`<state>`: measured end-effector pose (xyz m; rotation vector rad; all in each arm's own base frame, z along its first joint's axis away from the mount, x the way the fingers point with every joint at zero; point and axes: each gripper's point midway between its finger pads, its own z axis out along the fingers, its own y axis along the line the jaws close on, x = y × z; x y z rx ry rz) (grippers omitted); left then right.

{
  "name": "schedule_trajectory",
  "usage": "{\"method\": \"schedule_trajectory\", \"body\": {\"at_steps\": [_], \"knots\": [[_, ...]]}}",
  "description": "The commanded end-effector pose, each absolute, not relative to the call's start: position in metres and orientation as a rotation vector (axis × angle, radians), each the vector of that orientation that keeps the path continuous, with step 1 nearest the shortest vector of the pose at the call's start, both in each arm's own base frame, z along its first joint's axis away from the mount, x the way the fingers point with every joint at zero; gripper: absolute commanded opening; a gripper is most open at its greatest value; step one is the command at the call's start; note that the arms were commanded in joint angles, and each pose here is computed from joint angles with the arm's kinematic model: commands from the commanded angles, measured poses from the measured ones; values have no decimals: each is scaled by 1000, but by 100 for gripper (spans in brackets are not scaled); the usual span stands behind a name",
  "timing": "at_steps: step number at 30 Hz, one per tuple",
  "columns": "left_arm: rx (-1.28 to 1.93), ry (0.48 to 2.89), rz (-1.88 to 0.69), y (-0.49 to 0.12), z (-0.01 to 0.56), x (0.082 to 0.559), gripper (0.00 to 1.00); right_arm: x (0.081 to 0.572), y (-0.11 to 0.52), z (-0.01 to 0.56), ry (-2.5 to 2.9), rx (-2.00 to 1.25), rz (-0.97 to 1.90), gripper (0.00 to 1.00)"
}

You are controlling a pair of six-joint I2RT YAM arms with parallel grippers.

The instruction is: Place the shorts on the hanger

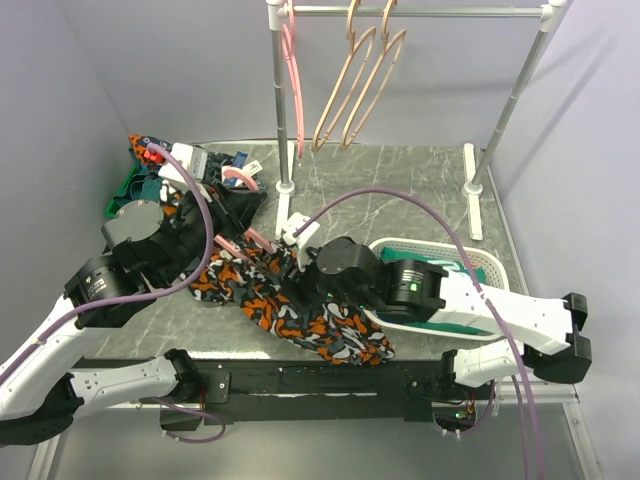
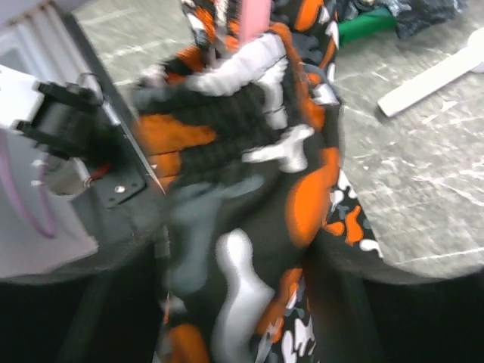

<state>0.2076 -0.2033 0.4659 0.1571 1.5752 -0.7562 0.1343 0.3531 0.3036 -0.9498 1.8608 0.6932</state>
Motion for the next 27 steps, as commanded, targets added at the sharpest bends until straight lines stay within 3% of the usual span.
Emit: {"method": "schedule_trajectory", "body": {"at_steps": [1,4,6,7,9,10,14,27], "knots": [[140,1499,-842,-208,489,202,1,151,360,334,1797,-841,667,54],[140,1499,-840,-206,487,201,2,154,356,333,1799,-802,652,4],[136,1502,-839,-206,486,202,11,154,349,342,1779,-767,672,0],[137,1501,-840,-206,486,202,28,153,346,342,1778,-762,671,0],[140,1493,-847,-206,489,200,47,150,337,350,1766,-744,692,0],[143,1493,-850,-206,490,200,69,148,332,356,1757,-739,706,0],[147,1468,-867,-201,506,193,99,133,316,353,1800,-798,728,0],[121,1411,-874,-178,522,181,96,114,225,372,1863,-595,795,0]]}}
